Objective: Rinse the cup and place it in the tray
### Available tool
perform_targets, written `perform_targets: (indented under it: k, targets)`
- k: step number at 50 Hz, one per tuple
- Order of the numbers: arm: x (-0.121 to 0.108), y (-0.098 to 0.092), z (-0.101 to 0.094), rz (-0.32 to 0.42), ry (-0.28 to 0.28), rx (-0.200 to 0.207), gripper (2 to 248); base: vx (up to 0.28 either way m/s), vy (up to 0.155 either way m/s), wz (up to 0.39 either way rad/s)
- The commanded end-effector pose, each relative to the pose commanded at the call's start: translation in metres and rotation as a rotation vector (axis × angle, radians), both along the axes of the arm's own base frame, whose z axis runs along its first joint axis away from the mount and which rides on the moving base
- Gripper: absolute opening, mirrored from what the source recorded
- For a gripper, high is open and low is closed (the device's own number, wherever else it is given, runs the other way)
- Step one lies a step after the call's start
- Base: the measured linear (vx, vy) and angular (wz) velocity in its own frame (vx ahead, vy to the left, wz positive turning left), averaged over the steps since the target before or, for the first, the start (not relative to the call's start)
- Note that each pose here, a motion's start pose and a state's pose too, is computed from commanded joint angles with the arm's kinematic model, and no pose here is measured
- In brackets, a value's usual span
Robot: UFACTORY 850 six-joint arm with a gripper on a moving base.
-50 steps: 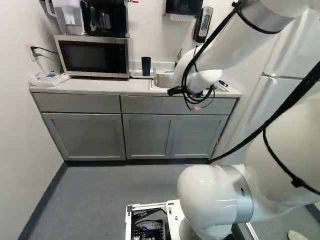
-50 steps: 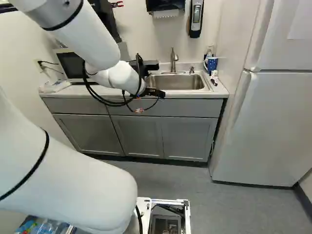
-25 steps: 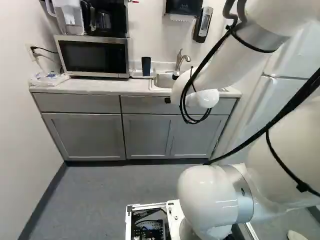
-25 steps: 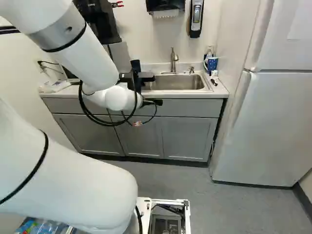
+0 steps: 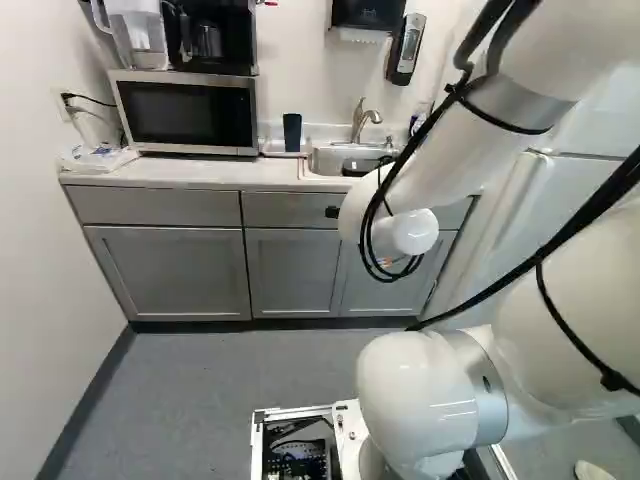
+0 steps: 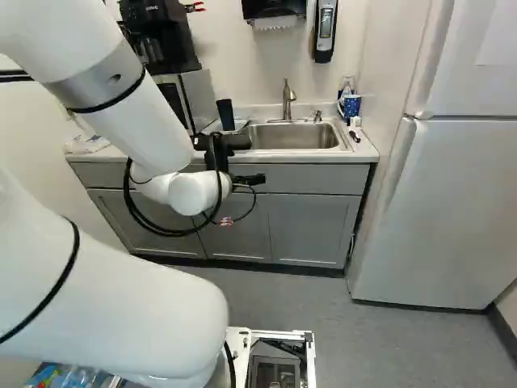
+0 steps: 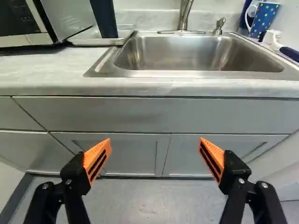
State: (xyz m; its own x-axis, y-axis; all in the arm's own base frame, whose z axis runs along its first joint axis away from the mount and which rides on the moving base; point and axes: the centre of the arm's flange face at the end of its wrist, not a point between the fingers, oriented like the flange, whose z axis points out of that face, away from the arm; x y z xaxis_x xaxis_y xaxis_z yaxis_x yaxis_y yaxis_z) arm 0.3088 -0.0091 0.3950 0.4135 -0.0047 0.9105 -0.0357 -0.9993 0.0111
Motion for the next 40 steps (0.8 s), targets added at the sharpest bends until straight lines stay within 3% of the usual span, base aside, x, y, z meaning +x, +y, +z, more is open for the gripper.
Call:
perform_targets:
  k: [40]
  targets:
    - [-0.034, 0.008, -0.026, 0.032, -0.083, 0.008, 247, 0.0, 0.0, 0.0]
